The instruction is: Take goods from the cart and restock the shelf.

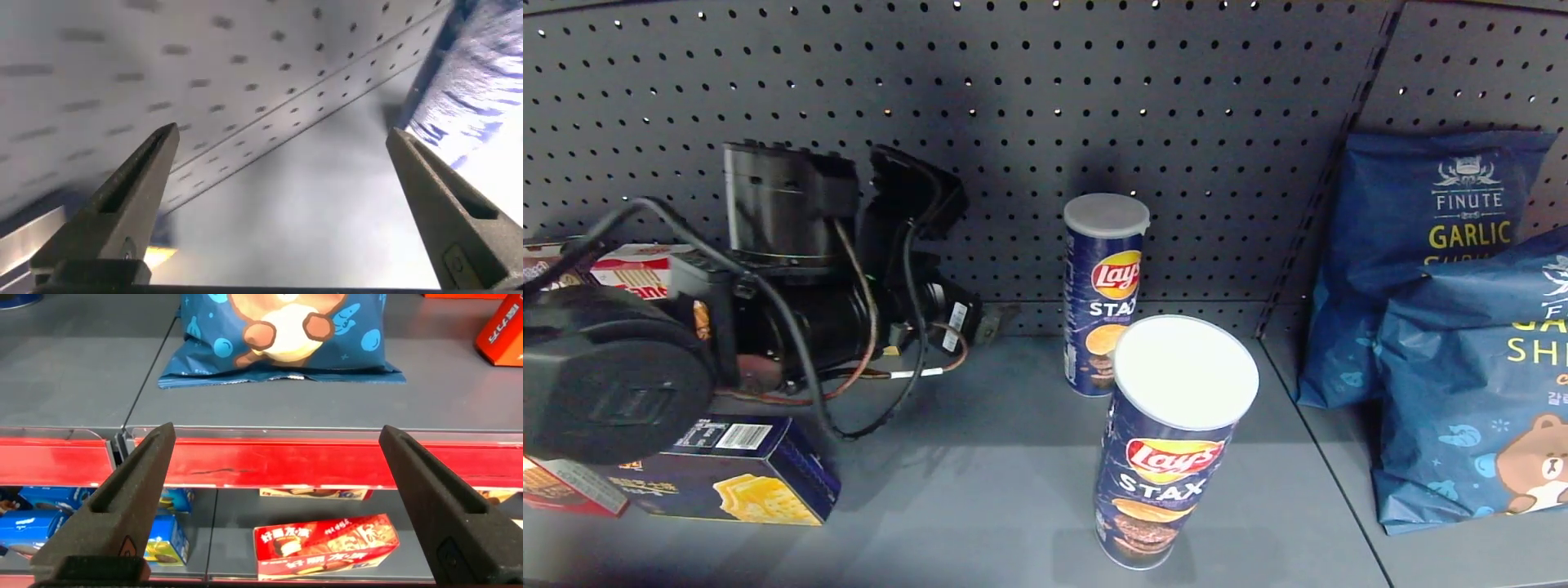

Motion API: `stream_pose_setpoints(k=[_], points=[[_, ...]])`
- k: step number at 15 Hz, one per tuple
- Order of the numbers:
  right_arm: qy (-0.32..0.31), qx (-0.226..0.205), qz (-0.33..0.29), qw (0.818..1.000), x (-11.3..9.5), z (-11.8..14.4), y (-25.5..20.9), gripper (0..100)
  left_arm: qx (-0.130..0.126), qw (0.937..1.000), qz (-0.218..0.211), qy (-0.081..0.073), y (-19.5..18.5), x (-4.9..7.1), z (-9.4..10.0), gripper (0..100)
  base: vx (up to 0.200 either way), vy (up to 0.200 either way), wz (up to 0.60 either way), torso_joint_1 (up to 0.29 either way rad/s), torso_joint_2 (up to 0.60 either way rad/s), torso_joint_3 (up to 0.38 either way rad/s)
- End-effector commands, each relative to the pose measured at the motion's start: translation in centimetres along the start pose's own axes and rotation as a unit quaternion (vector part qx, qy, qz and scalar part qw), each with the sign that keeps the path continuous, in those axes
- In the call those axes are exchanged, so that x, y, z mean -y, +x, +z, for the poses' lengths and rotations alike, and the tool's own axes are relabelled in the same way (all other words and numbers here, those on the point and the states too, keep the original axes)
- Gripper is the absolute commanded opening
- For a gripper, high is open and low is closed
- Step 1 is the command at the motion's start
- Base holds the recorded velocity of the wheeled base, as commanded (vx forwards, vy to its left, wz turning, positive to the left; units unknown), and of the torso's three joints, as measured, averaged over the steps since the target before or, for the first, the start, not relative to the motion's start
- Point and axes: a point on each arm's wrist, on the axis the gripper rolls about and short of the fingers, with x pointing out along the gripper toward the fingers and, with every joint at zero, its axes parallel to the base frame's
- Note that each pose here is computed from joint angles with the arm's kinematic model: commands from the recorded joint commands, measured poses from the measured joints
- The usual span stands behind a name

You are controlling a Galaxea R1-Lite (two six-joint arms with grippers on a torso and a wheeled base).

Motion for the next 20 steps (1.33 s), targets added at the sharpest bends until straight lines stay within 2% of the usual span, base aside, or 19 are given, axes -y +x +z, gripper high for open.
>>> stream_pose_setpoints(k=[1,5,8,9,10,11,12,13,15,18,19,20], points=[[0.000,0.000,0.000,1.000,0.0,0.0,0.0,100,0.040,0.9991,0.015,-0.004,-5.2,-1.1,1.3,100,0.000,0.000,0.00,0.000,0.00,0.000],[-0.002,0.000,0.004,1.000,0.0,0.0,0.0,100,0.056,0.9984,-0.007,0.003,-8.5,-0.1,0.6,100,0.000,0.000,0.00,0.000,0.00,0.000],[-0.005,0.005,0.006,1.000,0.0,0.1,0.0,100,0.060,0.9982,0.006,-0.003,-9.2,-0.5,-0.6,100,0.000,0.000,0.00,0.000,0.00,0.000],[0.023,0.056,0.012,0.998,0.1,7.4,0.0,100,0.066,0.9978,0.012,-0.004,-9.2,-0.8,-0.6,100,0.000,0.000,0.00,0.000,0.00,0.000],[0.055,0.035,0.030,0.997,0.1,12.3,2.2,100,0.066,0.9978,0.011,-0.003,-9.1,-0.7,-0.5,100,0.000,0.000,0.00,0.000,0.00,0.000],[0.042,0.042,0.071,0.996,-0.1,14.1,2.6,100,0.068,0.9976,0.011,-0.003,-9.0,-0.7,-0.4,100,0.000,0.000,0.00,0.000,0.00,0.000],[0.001,0.031,0.123,0.992,-0.3,14.3,3.2,100,0.068,0.9976,0.011,-0.003,-8.9,-0.7,-0.4,100,0.000,0.000,0.00,0.000,0.00,0.000],[-0.020,0.009,0.150,0.988,-0.5,14.2,4.0,100,0.068,0.9976,0.011,-0.003,-8.9,-0.7,-0.4,100,0.000,0.000,0.00,0.000,0.00,0.000],[-0.058,-0.057,0.248,0.965,-1.7,13.8,7.1,100,0.072,0.9973,0.014,-0.004,-8.9,-0.8,-0.3,100,0.000,0.000,0.00,0.000,0.00,0.000],[-0.080,-0.137,0.322,0.933,-4.2,12.7,10.8,100,0.078,0.9968,0.017,-0.006,-8.9,-1.0,-0.3,100,0.000,0.000,0.00,0.000,0.00,0.000],[-0.087,-0.152,0.336,0.925,-5.1,12.4,11.7,100,0.078,0.9968,0.018,-0.006,-8.9,-1.0,-0.3,100,0.000,0.000,0.00,0.000,0.00,0.000],[-0.088,-0.154,0.337,0.924,-5.2,12.3,11.8,100,0.078,0.9968,0.018,-0.006,-8.9,-1.0,-0.3,100,0.000,0.000,0.00,0.000,0.00,0.000]])
